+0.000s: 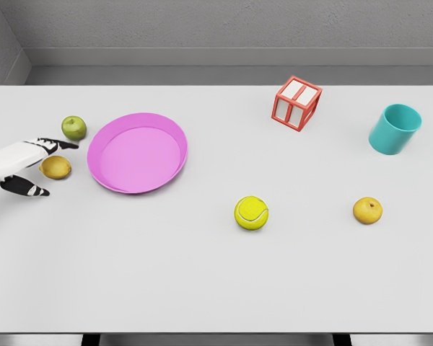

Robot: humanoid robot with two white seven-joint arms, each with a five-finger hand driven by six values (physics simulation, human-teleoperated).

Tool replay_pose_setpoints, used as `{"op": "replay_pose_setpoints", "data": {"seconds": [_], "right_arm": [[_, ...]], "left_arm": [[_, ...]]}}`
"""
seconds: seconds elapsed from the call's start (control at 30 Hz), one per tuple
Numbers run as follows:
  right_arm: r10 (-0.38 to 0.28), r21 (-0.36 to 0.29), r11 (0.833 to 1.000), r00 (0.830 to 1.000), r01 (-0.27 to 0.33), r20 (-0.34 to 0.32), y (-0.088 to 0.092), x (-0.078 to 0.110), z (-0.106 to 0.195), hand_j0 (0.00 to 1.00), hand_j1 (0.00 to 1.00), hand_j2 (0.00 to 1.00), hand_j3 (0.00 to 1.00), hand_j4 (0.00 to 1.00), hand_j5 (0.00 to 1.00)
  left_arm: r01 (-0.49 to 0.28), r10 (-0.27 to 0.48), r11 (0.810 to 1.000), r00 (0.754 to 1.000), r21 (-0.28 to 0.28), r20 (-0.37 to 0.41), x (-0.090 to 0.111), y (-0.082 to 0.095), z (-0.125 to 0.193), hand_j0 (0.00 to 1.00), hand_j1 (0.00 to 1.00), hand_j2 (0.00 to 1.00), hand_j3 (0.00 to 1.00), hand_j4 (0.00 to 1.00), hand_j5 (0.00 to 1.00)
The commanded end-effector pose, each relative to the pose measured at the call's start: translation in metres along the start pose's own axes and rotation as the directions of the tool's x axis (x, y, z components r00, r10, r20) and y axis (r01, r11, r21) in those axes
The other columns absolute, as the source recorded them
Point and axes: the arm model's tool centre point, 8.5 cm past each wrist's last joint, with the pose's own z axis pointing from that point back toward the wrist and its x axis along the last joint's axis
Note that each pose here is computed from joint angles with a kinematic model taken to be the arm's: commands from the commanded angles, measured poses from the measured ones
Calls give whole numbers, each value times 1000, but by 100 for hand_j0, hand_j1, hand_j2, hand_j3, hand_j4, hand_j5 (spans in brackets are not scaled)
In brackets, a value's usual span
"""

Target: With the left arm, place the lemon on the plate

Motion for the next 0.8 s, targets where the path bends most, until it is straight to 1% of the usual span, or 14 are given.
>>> {"op": "replay_pose_setpoints", "data": {"seconds": [0.0, 0.1, 0.17, 0.33, 0.37, 0.43, 0.6, 0.67, 0.77], "right_arm": [[0, 0, 1000, 1000, 0, 0, 0, 0, 0, 100, 100, 100, 100, 100, 100], [0, 0, 1000, 1000, 0, 0, 0, 0, 0, 100, 100, 100, 100, 100, 100], [0, 0, 1000, 1000, 0, 0, 0, 0, 0, 100, 100, 100, 100, 100, 100], [0, 0, 1000, 1000, 0, 0, 0, 0, 0, 100, 100, 100, 100, 100, 100], [0, 0, 1000, 1000, 0, 0, 0, 0, 0, 100, 100, 100, 100, 100, 100], [0, 0, 1000, 1000, 0, 0, 0, 0, 0, 100, 100, 100, 100, 100, 100], [0, 0, 1000, 1000, 0, 0, 0, 0, 0, 100, 100, 100, 100, 100, 100], [0, 0, 1000, 1000, 0, 0, 0, 0, 0, 100, 100, 100, 100, 100, 100], [0, 0, 1000, 1000, 0, 0, 0, 0, 0, 100, 100, 100, 100, 100, 100]], "left_arm": [[7, -7, 1000, 1000, -5, -5, -1, 0, 0, 88, 88, 88, 88, 88, 88], [8, -8, 1000, 1000, -5, -9, -2, 1, 2, 83, 83, 83, 83, 83, 83], [10, -10, 1000, 1000, -2, -22, -6, 5, 5, 83, 83, 83, 83, 83, 83], [12, -12, 1000, 1000, -2, -23, -7, 5, 5, 83, 83, 83, 83, 83, 83], [13, -13, 1000, 1000, -2, -23, -7, 5, 5, 78, 78, 78, 78, 78, 78], [14, -15, 1000, 1000, -4, -24, -7, 5, 5, 74, 74, 74, 74, 74, 74], [14, -14, 1000, 1000, -3, -15, -4, 4, 1, 74, 74, 74, 74, 74, 74], [15, -15, 1000, 1000, -4, -15, -4, 4, 1, 70, 70, 70, 70, 70, 70], [20, -20, 1000, 1000, -11, -18, -4, 2, 1, 70, 70, 70, 70, 70, 70]]}}
